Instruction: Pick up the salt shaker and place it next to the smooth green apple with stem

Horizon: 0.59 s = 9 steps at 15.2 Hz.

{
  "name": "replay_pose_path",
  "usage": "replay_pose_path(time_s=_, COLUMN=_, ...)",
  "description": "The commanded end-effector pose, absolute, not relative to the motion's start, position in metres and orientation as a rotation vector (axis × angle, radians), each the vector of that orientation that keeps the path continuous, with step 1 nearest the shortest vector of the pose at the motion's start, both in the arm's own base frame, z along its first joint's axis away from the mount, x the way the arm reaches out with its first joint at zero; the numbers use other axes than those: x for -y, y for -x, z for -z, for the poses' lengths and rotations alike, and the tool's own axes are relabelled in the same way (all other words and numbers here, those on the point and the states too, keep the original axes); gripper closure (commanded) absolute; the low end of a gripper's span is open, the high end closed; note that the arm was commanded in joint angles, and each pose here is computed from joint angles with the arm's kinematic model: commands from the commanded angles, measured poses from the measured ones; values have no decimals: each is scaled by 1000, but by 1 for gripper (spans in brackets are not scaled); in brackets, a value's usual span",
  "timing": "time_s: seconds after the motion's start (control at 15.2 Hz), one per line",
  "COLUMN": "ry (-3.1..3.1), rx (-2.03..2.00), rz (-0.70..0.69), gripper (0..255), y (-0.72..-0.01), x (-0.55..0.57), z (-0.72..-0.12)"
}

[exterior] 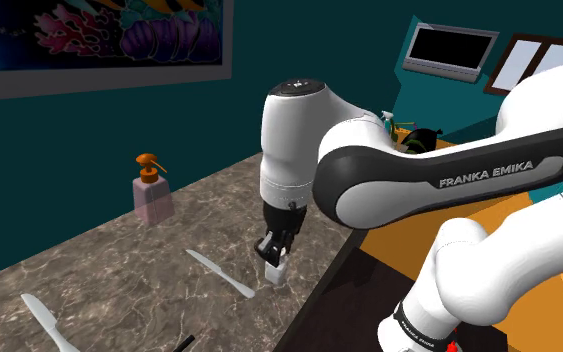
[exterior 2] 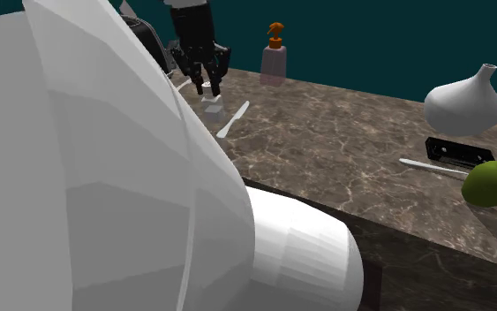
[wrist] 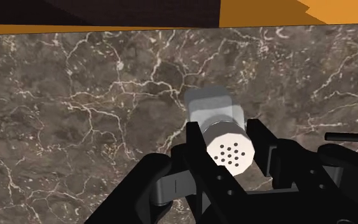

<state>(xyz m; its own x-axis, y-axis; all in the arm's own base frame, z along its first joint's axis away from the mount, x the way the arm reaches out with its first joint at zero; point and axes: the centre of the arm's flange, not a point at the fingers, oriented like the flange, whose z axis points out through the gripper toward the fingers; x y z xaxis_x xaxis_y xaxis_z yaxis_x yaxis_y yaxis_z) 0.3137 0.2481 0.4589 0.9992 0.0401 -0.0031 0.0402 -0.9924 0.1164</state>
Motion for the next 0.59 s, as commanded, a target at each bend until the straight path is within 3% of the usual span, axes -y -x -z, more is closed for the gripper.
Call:
replay_pose_path(time_s=0.0, ry=-3024, rx=-61, rz=2, gripper=255, y=-314, x=-248, z=-470)
replay_pose_path(time_s=0.53, ry=-3024, rx=-61, rz=2, gripper=255, y=-314, x=-248, z=-512)
